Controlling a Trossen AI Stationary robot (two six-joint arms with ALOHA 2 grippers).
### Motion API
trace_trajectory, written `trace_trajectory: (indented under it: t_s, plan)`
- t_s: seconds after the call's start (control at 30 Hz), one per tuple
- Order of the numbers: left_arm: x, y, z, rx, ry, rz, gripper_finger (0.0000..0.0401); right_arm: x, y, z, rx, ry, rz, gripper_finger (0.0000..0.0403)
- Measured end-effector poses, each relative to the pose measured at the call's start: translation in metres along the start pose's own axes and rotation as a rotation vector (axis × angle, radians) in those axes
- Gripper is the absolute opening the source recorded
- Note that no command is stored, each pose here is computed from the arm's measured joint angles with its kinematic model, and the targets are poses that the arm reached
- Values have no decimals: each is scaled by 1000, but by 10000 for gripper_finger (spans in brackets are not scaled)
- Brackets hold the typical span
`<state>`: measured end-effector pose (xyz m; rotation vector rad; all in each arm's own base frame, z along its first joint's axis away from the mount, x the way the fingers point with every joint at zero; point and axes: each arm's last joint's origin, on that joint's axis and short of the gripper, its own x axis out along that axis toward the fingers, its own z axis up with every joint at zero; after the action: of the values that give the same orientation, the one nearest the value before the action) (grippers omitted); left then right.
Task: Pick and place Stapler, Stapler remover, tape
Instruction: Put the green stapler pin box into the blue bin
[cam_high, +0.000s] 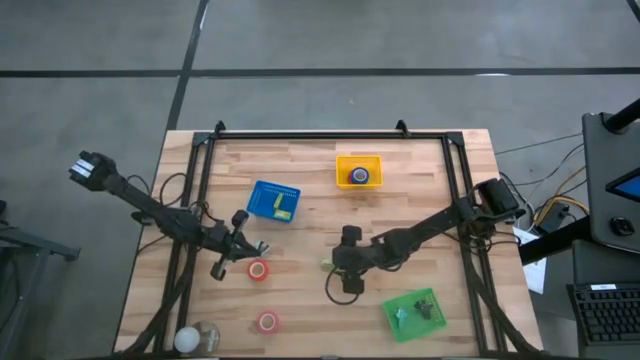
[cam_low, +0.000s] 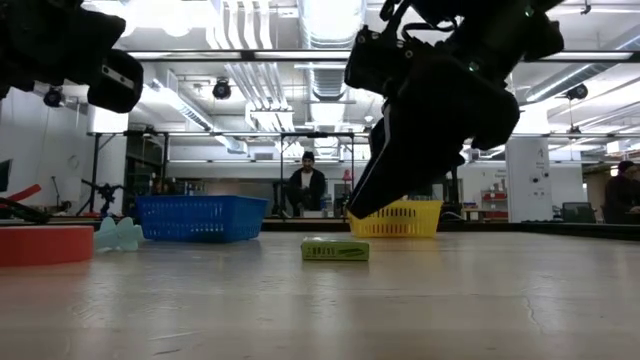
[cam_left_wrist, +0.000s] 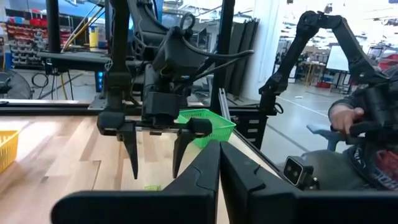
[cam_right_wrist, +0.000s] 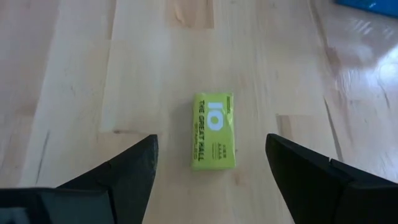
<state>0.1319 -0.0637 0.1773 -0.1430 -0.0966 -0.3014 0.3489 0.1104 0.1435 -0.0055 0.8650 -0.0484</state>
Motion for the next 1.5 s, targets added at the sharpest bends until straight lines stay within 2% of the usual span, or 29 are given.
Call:
trace_trajectory:
  t_s: [0.3,0.5,0.7,1.5]
  plan:
    - [0,0,0,-8,3,0,16,10,-1,-10,15,-34,33,294]
    - [0,0,-1,-7,8,1,19,33,1,-17,10,-3,43,284]
    - [0,0,-3,-3,27,4,16,51,8,-12,-12,0,42,274]
    - [1,0,-4,0,39,5,18,47,8,-8,-22,-8,50,270]
